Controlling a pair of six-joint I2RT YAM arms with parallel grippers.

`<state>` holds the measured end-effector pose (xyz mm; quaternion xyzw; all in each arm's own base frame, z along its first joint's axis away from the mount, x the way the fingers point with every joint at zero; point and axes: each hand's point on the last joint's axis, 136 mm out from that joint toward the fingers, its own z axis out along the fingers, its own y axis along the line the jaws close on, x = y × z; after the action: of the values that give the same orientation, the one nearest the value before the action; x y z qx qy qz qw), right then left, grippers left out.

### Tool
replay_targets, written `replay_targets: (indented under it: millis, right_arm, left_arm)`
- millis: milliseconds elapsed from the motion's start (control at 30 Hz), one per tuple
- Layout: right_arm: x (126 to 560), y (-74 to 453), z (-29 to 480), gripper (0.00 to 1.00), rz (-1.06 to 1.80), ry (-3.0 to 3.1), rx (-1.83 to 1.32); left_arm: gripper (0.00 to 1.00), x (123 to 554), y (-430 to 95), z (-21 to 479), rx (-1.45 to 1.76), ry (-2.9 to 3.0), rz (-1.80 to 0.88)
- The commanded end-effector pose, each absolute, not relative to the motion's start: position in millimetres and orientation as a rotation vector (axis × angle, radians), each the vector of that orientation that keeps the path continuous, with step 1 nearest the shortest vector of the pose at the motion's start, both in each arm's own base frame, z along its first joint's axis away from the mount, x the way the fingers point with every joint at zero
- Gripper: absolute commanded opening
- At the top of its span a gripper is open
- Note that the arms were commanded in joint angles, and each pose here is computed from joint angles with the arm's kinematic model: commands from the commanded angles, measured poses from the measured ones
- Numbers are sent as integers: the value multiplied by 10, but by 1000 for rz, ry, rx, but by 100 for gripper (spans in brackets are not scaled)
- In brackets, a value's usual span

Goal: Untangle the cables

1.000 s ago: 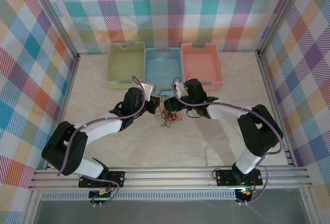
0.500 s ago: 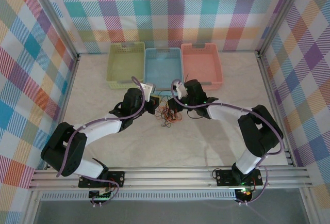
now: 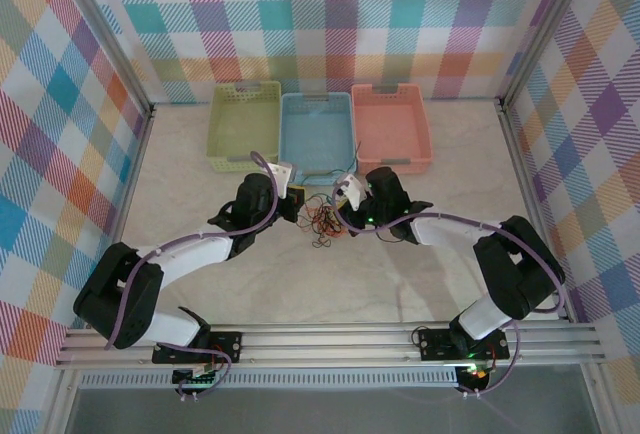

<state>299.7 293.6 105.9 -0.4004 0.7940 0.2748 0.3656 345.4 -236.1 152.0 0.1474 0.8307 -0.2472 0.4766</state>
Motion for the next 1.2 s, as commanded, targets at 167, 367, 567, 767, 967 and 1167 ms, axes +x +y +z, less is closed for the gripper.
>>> replay_targets:
  millis: [167,367,567,767,967,1167]
  right_arm:
    - [2920,2848,1047,0,589,1948,-1230]
    - [3068,2759,1222,6,469,1916,-1179]
    - [3028,2688,1479,0,412,1759,-1185]
    - [2913,2681,1437,0,397,1706,-1291]
    - [2605,2745,1298,0,439,1540,-1545]
    - [2380,2840,1140,0,395,1389,-1753]
  left_arm:
    - [0,3499,-2245,1653,304,1984,-560]
    - [0,3486,-2267,1653,313,1979,-576]
    - [0,3492,-2246,1656,305,1980,-567]
    - [0,3494,-2252,1658,306,1981,-569]
    - [0,3495,-2263,1643,310,1986,-573]
    - [0,3493,-2286,1647,317,1986,-585]
